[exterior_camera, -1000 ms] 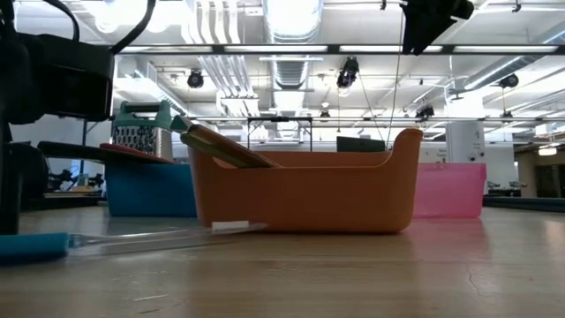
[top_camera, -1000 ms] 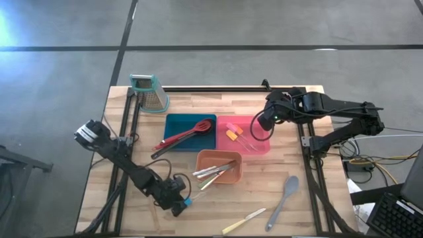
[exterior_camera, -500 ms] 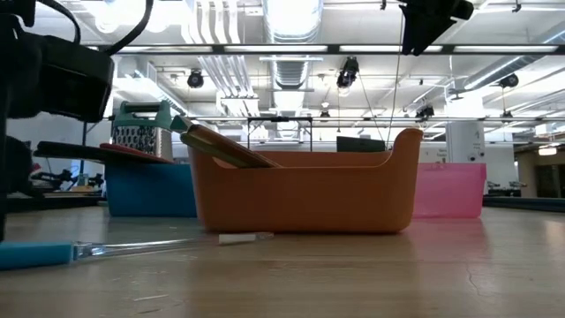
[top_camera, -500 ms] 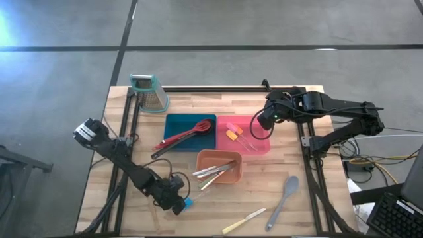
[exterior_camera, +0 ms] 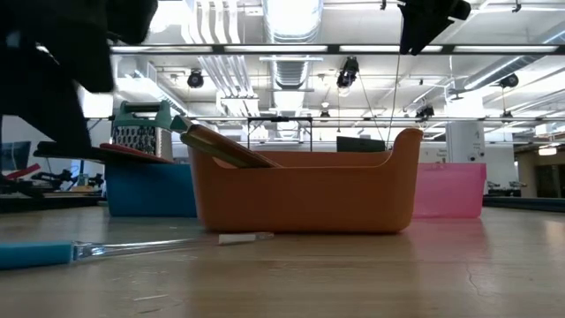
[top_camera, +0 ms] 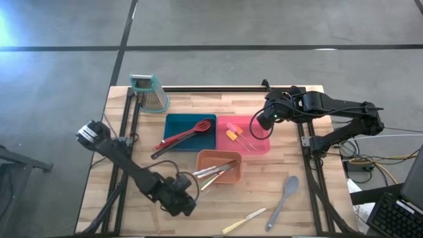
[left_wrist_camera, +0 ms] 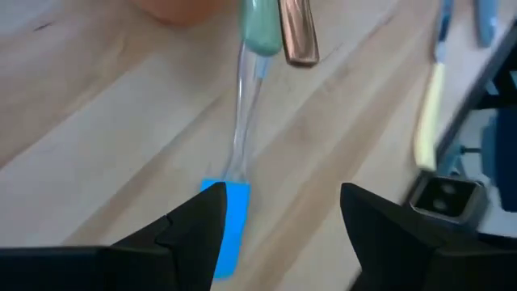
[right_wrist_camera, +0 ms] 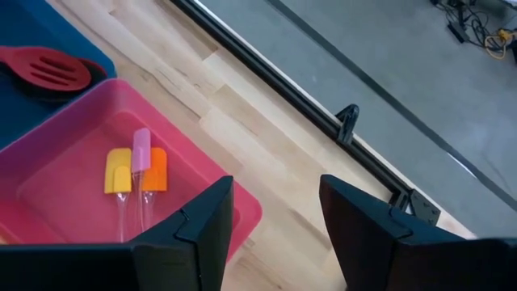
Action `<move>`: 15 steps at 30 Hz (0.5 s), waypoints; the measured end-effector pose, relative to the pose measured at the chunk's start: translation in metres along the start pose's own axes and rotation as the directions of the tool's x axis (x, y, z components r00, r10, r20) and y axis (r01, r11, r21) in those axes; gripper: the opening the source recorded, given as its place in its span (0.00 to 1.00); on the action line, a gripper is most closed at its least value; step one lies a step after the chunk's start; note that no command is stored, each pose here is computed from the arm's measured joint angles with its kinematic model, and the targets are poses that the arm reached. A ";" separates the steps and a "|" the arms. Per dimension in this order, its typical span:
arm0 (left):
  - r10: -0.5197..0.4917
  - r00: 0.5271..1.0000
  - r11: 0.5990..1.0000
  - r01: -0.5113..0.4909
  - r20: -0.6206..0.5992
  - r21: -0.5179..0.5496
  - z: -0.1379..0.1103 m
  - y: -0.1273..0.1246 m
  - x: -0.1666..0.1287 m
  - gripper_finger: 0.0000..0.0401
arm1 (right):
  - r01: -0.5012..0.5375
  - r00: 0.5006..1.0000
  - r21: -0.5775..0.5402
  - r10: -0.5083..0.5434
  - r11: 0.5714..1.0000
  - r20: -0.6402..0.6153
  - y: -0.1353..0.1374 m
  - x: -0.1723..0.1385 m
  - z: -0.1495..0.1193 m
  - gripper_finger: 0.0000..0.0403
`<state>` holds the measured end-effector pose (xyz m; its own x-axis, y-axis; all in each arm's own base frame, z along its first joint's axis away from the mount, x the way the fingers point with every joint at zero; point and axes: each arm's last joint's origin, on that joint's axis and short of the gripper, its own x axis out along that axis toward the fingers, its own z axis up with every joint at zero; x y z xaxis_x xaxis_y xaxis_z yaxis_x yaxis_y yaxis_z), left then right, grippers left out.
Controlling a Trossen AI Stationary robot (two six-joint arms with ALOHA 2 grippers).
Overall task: Pick & Place Kitchen Items
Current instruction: Put the blue spatula into the red bin
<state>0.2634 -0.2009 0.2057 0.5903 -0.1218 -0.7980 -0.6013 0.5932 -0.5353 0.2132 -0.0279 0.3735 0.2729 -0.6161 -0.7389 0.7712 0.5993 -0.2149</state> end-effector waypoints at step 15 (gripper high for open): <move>0.100 0.991 0.993 -0.105 -0.085 -0.061 -0.001 -0.023 0.033 0.62 | 0.002 1.000 -0.059 -0.002 0.998 -0.002 0.000 0.000 0.000 0.45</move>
<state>0.2957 -0.2196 0.1912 0.4790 -0.1295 -0.8682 -0.6916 0.5534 -0.4641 0.2130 -0.0283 0.3732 0.2703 -0.6166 -0.7395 0.7366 0.6270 -0.2536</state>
